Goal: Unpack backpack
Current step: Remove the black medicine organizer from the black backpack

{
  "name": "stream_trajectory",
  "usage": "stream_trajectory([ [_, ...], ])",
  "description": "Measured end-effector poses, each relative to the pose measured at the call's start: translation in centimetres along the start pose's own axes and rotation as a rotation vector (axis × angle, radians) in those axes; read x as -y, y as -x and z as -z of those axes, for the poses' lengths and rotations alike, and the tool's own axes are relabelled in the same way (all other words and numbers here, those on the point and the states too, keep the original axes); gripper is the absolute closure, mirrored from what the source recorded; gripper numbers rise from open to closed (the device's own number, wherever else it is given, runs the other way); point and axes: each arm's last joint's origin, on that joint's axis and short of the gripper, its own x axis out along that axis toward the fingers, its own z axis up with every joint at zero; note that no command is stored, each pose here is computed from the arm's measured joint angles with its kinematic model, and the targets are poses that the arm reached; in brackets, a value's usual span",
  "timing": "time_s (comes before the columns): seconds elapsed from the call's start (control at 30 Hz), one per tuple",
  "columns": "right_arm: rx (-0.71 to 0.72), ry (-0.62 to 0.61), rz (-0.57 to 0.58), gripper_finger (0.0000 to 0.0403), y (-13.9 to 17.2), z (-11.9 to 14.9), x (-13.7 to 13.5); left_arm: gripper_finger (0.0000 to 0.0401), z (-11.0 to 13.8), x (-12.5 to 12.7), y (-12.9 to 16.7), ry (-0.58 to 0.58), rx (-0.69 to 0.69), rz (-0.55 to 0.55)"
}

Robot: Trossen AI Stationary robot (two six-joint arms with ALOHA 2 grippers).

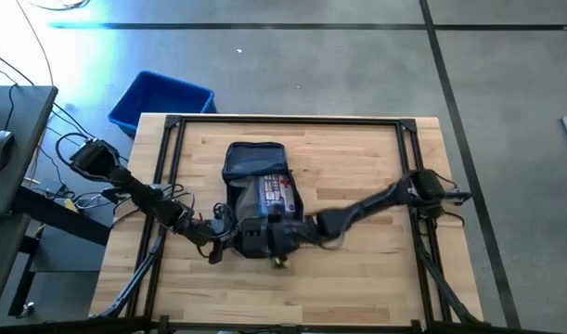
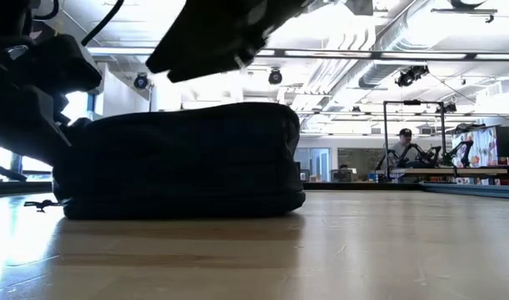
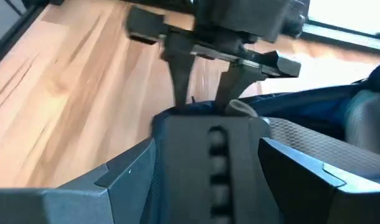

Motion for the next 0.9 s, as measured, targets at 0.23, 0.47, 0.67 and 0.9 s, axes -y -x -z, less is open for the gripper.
stream_trajectory([
  [0.23, -0.013, -0.060, -0.159, 0.0130, -1.6, -1.2, 7.5, 0.0241, 0.4, -0.4, 0.1, -0.024, -0.052, -0.064],
  [0.47, -0.080, -0.071, -0.209, 0.0131, -4.7, 1.1, 10.5, 0.0241, 0.7, -2.0, 1.0, -0.062, -0.086, -0.275],
  [0.67, -0.134, -0.094, -0.113, 0.0131, -4.7, 1.7, 11.8, 0.0241, 0.2, -3.8, 3.3, -0.077, -0.104, -0.481],
  [0.9, -0.195, -0.307, -0.124, 0.0131, -4.2, 2.5, 14.5, 0.0241, -1.6, -4.0, 6.4, -0.036, -0.097, -0.554],
])
